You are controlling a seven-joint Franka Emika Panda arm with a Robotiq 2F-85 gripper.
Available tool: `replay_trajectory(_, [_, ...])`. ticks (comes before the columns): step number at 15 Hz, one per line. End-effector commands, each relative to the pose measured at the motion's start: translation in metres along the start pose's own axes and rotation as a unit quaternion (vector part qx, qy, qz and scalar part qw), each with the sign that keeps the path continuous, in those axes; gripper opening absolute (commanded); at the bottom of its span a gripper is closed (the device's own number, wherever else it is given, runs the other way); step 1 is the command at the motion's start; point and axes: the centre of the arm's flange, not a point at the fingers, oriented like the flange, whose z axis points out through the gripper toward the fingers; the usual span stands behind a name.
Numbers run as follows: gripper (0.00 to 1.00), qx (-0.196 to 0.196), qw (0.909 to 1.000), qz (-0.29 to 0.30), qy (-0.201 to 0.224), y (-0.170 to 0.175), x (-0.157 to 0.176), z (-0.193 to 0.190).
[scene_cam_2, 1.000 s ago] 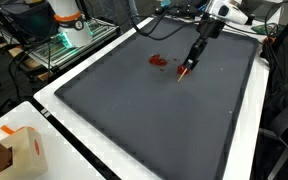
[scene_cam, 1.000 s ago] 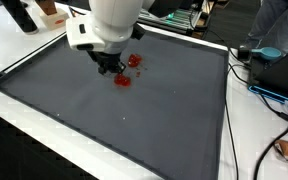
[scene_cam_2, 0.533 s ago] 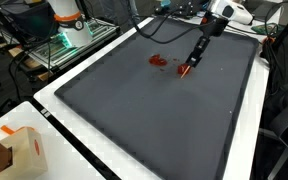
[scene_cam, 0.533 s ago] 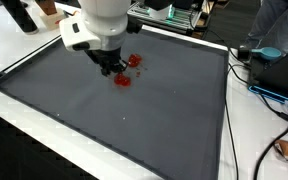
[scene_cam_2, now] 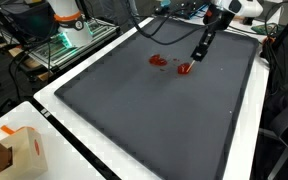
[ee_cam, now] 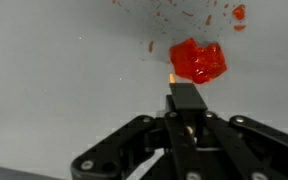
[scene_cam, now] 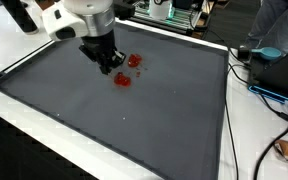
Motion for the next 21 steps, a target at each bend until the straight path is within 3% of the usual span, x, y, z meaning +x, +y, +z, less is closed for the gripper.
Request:
replay_trajectory(1, [0.03, 0.033, 0.9994, -0.010, 0.001, 0.011, -0.012, -0.019])
replay_trajectory(13, [0.03, 0.123, 0.9912, -0.042, 0.024, 0.025, -0.035, -0.069])
replay_trajectory(20, [0.03, 0.146, 0.9871, -0.055, 0.037, 0.025, -0.044, -0.080])
replay_trajectory(21, [0.03, 0.126, 0.9902, -0.046, 0.039, 0.022, -0.027, -0.081])
